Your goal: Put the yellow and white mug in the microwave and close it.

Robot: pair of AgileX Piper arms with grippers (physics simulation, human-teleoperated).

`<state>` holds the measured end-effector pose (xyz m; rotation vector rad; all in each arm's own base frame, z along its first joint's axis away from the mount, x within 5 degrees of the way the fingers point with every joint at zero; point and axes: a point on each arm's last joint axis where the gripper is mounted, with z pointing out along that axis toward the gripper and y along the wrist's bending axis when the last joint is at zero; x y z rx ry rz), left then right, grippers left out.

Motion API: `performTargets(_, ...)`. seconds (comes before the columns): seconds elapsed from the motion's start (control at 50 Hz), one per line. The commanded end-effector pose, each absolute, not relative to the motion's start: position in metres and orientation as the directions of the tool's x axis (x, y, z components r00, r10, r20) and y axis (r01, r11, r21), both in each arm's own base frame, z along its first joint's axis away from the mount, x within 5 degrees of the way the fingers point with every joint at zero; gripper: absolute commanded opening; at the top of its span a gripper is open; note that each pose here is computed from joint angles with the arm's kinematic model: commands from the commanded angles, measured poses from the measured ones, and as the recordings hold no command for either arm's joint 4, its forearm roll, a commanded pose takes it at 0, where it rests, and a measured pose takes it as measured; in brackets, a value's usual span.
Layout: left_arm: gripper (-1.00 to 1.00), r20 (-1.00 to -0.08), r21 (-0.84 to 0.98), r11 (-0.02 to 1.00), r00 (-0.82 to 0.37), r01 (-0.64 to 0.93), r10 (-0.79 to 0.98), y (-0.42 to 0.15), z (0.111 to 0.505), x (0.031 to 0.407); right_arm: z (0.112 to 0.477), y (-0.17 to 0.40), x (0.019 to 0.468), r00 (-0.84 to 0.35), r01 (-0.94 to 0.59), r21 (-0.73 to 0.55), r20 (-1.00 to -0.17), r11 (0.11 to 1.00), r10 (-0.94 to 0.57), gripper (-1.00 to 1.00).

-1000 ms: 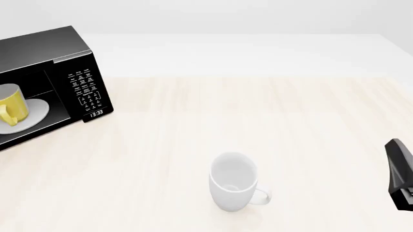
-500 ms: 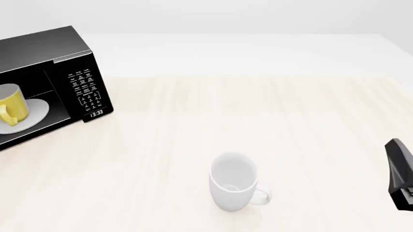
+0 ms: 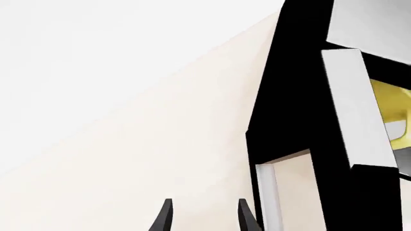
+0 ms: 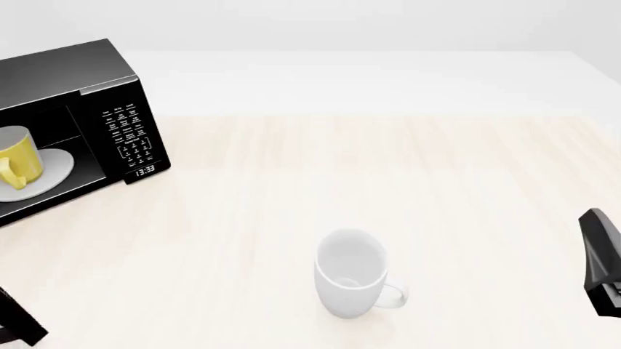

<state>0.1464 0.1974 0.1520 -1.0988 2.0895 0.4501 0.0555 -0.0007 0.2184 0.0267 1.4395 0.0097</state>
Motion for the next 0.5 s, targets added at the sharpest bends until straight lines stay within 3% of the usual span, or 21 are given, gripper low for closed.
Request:
performTargets(0.02,1.0,-0.725,-0.036,0.624,-0.409,-0.781,-0.554,0.188,0.15,0.161,0.218,-0.001,0.056,0.131,0.01,0.024,-0.991,1.0,0.023,1.0)
performTargets(0.5,1.0,-0.738,-0.067,0.671,-0.416,-0.738,-0.531,0.172,0.157,0.177,0.218,-0.001,0.056,0.132,0.01,0.025,-0.991,1.0,0.023,1.0)
